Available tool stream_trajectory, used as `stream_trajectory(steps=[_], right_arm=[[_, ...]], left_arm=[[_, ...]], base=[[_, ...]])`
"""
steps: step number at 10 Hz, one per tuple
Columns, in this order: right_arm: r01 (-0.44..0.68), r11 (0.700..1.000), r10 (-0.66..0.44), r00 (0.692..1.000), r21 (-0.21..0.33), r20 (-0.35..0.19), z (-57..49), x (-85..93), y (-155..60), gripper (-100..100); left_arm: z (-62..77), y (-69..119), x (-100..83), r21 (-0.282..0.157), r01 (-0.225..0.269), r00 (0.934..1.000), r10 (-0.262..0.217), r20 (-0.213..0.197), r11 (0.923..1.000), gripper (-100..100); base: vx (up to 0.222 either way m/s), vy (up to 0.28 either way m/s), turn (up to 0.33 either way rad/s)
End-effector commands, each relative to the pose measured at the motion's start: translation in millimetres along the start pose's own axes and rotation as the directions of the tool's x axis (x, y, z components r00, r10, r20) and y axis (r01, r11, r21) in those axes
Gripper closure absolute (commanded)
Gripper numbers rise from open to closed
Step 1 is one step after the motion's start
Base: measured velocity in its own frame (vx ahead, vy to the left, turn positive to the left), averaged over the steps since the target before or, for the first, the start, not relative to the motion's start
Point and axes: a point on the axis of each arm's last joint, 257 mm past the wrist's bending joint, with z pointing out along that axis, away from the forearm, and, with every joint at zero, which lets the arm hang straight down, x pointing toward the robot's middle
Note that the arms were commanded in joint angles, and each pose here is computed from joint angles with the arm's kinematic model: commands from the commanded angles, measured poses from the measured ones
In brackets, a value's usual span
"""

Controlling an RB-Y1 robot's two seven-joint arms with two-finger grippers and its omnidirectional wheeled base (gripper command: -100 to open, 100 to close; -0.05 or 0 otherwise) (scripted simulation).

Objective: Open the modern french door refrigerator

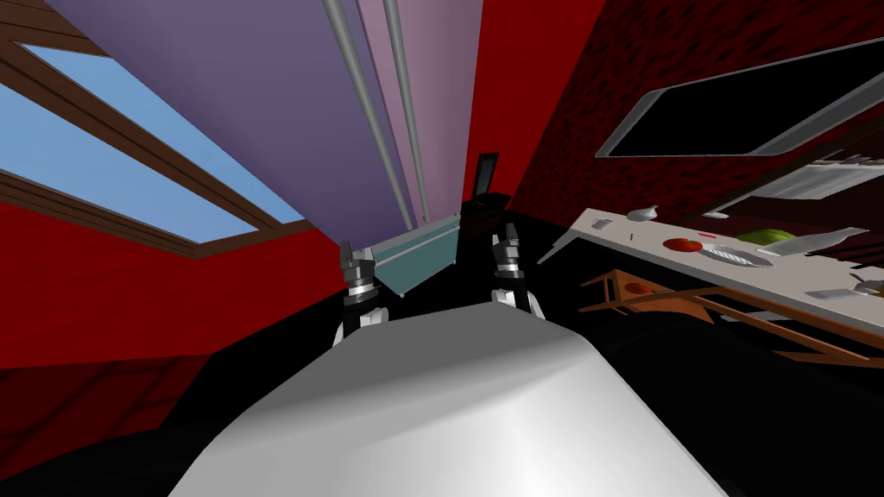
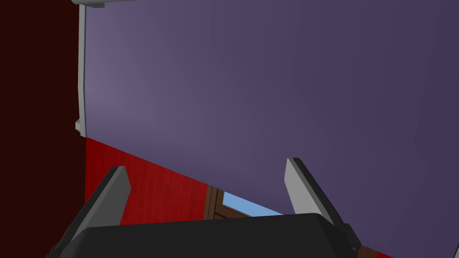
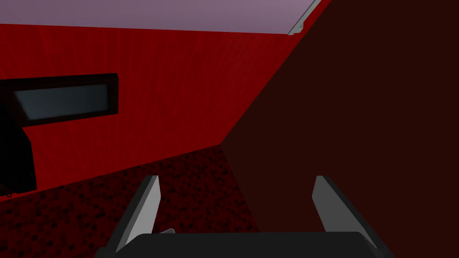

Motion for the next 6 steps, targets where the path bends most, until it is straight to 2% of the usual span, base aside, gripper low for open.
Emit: stream_trajectory(steps=[1,6], right_arm=[[0.0,1.0,0.0,1.0,0.0,0.0,0.0,0.0,0.0,0],[0.0,1.0,0.0,1.0,0.0,0.0,0.0,0.0,0.1,0]], left_arm=[[0.0,0.0,0.0,0.0,0.0,1.0,0.0,0.0,1.0,0],[0.0,-0.1,0.0,0.0,0.0,1.0,0.0,0.0,1.0,0]], base=[[0.0,0.0,0.0],[0.0,0.0,0.0]])
